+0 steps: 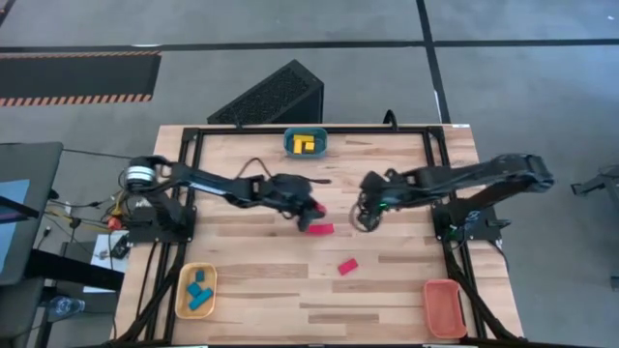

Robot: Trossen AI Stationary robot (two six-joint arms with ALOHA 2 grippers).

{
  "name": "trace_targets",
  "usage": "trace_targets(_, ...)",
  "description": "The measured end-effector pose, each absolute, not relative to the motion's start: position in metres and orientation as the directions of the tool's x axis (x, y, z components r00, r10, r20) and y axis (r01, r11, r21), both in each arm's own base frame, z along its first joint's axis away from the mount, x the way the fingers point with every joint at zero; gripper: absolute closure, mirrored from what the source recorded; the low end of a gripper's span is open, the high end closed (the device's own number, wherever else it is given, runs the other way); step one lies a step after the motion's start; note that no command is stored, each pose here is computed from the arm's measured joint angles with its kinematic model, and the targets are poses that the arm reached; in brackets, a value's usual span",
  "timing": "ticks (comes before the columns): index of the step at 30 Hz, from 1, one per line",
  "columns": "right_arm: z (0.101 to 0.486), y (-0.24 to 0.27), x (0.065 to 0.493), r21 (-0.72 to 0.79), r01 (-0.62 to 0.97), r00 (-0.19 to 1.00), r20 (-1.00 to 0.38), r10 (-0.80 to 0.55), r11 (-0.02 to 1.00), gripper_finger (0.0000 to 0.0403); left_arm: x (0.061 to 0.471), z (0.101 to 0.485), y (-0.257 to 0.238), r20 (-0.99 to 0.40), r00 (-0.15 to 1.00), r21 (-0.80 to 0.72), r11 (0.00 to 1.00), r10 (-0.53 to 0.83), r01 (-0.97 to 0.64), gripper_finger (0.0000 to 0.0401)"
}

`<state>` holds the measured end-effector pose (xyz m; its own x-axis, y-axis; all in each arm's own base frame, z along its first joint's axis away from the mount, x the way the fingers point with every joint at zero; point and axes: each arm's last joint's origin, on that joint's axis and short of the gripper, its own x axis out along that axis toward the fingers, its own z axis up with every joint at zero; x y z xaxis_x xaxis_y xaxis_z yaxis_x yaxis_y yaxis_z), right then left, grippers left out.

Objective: Sort & place blocks by color
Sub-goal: Put the left red block into the orange bin

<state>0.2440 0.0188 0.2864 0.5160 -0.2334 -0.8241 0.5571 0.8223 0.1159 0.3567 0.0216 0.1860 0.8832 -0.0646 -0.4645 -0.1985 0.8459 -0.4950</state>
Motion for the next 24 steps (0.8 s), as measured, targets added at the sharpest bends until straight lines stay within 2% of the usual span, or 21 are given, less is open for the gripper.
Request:
trace_targets(2,0.289,0.022,0.22,0.194,0.533,0.553,-0.817,-0.165,0.824,0.0285,0.379,0.191,0.013,-0.443,0.896,-0.503,0.836,-0.029,-0.221,0.0276)
trace_targets(6,0.303,0.025,0.174,0.234,0.474,0.625,-0.769,-0.137,0.849,0.031,0.431,0.197,-0.011,-0.315,0.949,-0.505,0.842,0.028,-0.192,0.0292)
trace_targets(8,0.311,0.023,0.156,0.222,0.454,0.677,-0.716,-0.172,0.863,0.0322,0.456,0.196,-0.026,-0.231,0.973,-0.493,0.862,-0.001,-0.116,0.0302)
trace_targets(10,0.31,0.02,0.138,0.184,0.465,0.68,-0.7,-0.216,0.866,0.0334,0.483,0.195,-0.041,-0.141,0.989,-0.444,0.896,-0.045,-0.023,0.0302)
trace_targets(13,0.311,0.015,0.118,0.217,0.488,0.708,-0.665,-0.238,0.846,0.0351,0.516,0.188,-0.062,-0.065,0.992,-0.383,0.921,-0.109,0.076,0.0302)
trace_targets(20,0.303,0.011,0.088,0.34,0.428,0.767,-0.626,-0.138,0.837,0.0395,0.585,0.167,-0.11,0.13,0.973,-0.238,0.946,-0.192,0.219,0.0286)
trace_targets(24,0.296,0.01,0.079,0.406,0.43,0.772,-0.628,-0.096,0.807,0.0389,0.595,0.152,-0.125,0.256,0.936,-0.151,0.946,-0.243,0.287,0.0297)
